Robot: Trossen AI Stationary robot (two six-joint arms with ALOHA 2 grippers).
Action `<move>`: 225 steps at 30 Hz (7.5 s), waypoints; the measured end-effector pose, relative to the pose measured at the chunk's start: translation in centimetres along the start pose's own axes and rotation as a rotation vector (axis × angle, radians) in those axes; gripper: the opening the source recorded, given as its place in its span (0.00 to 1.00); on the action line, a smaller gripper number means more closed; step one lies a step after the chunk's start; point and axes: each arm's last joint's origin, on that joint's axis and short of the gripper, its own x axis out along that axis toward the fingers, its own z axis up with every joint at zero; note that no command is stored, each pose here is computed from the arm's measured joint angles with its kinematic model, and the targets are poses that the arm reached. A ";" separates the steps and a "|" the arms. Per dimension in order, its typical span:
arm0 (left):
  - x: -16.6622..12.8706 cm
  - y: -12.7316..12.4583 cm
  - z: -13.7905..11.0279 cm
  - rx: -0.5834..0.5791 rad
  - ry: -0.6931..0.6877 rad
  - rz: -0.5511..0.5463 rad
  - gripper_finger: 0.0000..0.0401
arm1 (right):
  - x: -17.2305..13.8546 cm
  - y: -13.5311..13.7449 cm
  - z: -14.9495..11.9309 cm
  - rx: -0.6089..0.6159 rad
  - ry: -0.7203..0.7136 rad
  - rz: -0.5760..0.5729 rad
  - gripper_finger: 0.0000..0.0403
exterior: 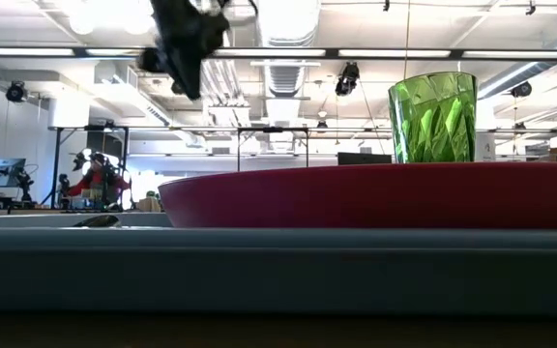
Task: Pick and place plate/cup/fork/spoon on tray
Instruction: Put the blue fork on the blue tray to the left of the pink plate, then adjust the blue serving tray
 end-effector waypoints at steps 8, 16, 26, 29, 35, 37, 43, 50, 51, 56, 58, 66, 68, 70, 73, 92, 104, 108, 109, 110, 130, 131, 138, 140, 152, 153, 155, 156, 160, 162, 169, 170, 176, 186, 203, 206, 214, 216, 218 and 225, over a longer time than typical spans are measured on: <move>-3.3 -4.7 -5.0 -0.037 -0.014 -0.103 0.00 | 0.0 0.0 0.0 -0.024 0.001 0.000 0.20; -4.4 -9.6 -10.4 -0.143 -0.055 -0.139 0.00 | 0.0 -0.1 -0.3 -0.053 0.030 -0.009 0.20; -0.7 -16.6 -16.1 -0.328 -0.120 -0.220 0.00 | 0.0 -0.1 -0.4 -0.095 0.038 -0.008 0.20; 1.0 -18.1 -17.6 -0.368 -0.102 -0.191 0.00 | 0.0 -0.1 -0.4 -0.095 0.039 -0.008 0.20; 2.5 -20.0 -19.9 -0.481 -0.105 -0.199 0.00 | 0.0 -0.1 -0.4 -0.082 0.040 -0.008 0.20; 2.9 -20.6 -20.5 -0.528 -0.138 -0.216 0.00 | 0.0 -0.1 -0.4 -0.082 0.040 -0.008 0.20; 4.8 -21.6 -21.7 -0.638 -0.153 -0.201 0.00 | 0.0 -0.2 -0.5 -0.125 0.048 -0.010 0.20; 5.1 -20.7 -21.9 -0.727 -0.141 -0.111 0.00 | 0.0 -0.3 -0.9 -0.205 0.098 -0.021 0.20; 4.9 -20.5 -22.0 -0.738 -0.126 -0.080 0.00 | -0.1 -0.4 -1.0 -0.212 0.104 -0.023 0.20; 4.4 -20.3 -22.2 -0.772 -0.009 -0.034 0.00 | -0.1 -0.5 -1.3 -0.255 0.138 -0.029 0.20; 4.4 -20.6 -22.1 -0.781 -0.003 -0.063 0.00 | -0.1 -0.5 -1.3 -0.262 0.137 -0.028 0.20; 5.5 -21.3 -22.6 -0.786 0.022 -0.068 0.00 | -0.1 -0.5 -1.2 -0.273 0.131 -0.027 0.20; 6.0 -21.5 -22.9 -0.783 0.043 -0.055 0.00 | -0.1 -0.5 -1.2 -0.272 0.131 -0.027 0.20; 6.5 -21.7 -23.1 -0.782 0.051 -0.053 0.00 | -0.1 -0.5 -1.2 -0.271 0.131 -0.027 0.20; 6.9 -21.8 -23.2 -0.777 0.049 -0.040 0.00 | -0.1 -0.5 -1.2 -0.270 0.128 -0.026 0.20; 9.3 -21.2 -24.4 -0.804 0.099 -0.040 0.00 | -0.1 -0.4 -1.2 -0.255 0.124 -0.026 0.20; 11.0 -20.5 -25.1 -0.784 0.104 -0.053 0.00 | -0.1 -0.4 -1.1 -0.255 0.124 -0.026 0.20; 11.0 -20.5 -25.1 -0.785 0.104 -0.055 0.00 | -0.1 -0.4 -1.1 -0.255 0.124 -0.026 0.20; 11.1 -20.5 -25.1 -0.784 0.104 -0.054 0.00 | -0.1 -0.4 -1.1 -0.255 0.124 -0.026 0.20; 11.1 -20.4 -25.2 -0.784 0.103 -0.053 0.00 | -0.1 -0.4 -1.1 -0.255 0.124 -0.026 0.20; 12.1 -20.2 -25.5 -0.799 0.108 -0.096 0.00 | -0.1 -0.4 -1.1 -0.255 0.124 -0.027 0.20; 12.1 -20.2 -25.5 -0.800 0.108 -0.096 0.00 | -0.1 -0.4 -1.1 -0.254 0.124 -0.027 0.20; 12.3 -20.0 -25.3 -0.804 0.105 -0.089 0.06 | -0.1 -0.4 -1.1 -0.254 0.124 -0.027 0.20; 12.4 -20.0 -25.2 -0.806 0.104 -0.088 0.07 | -0.1 -0.4 -1.1 -0.254 0.124 -0.027 0.20; 10.3 -19.8 -23.3 -0.729 -0.006 -0.165 0.12 | -0.1 -0.5 -1.2 -0.272 0.131 -0.027 0.20; 9.9 -19.6 -23.2 -0.702 -0.009 -0.170 0.12 | -0.1 -0.5 -1.2 -0.271 0.132 -0.027 0.20; 9.1 -19.2 -22.8 -0.679 -0.014 -0.162 0.12 | -0.1 -0.5 -1.2 -0.263 0.132 -0.028 0.20; 8.7 -18.9 -22.7 -0.674 -0.015 -0.153 0.12 | -0.1 -0.5 -1.2 -0.258 0.131 -0.028 0.20; 7.4 -17.7 -22.4 -0.655 -0.021 -0.105 0.12 | -0.1 -0.5 -1.2 -0.255 0.132 -0.028 0.20; 6.5 -17.1 -22.2 -0.645 -0.025 -0.079 0.12 | -0.1 -0.5 -1.3 -0.256 0.135 -0.029 0.20; 4.6 -14.6 -21.9 -0.587 -0.043 0.063 0.12 | -0.4 -1.0 -2.6 -0.256 0.281 -0.066 0.12; 4.3 -14.2 -21.8 -0.583 -0.045 0.075 0.12 | -0.5 -1.1 -2.8 -0.251 0.302 -0.072 0.08; 2.8 -12.3 -21.6 -0.540 -0.056 0.152 0.12 | -0.9 -0.4 -3.8 -0.161 0.378 -0.093 0.02; 1.5 -10.0 -21.5 -0.451 -0.063 0.190 0.12 | 0.3 3.7 -7.9 0.004 0.371 -0.220 0.02; 1.7 -5.7 -22.3 -0.424 -0.074 0.179 0.12 | 8.2 7.8 -19.2 0.382 0.276 -0.142 0.02; 2.3 -5.4 -22.6 -0.439 -0.071 0.145 0.12 | 8.1 8.0 -20.6 0.441 0.291 -0.158 0.02; 4.0 -5.3 -23.3 -0.459 -0.062 0.106 0.12 | 8.8 8.0 -23.5 0.536 0.295 -0.149 0.02; 4.2 -5.2 -23.4 -0.459 -0.047 0.108 0.12 | 9.2 7.8 -24.2 0.547 0.295 -0.141 0.02; 4.3 -5.2 -23.5 -0.458 -0.033 0.114 0.12 | 9.6 7.5 -24.9 0.542 0.298 -0.144 0.02; 4.3 -5.2 -23.6 -0.465 -0.005 0.112 0.12 | 10.9 6.1 -26.9 0.534 0.305 -0.159 0.02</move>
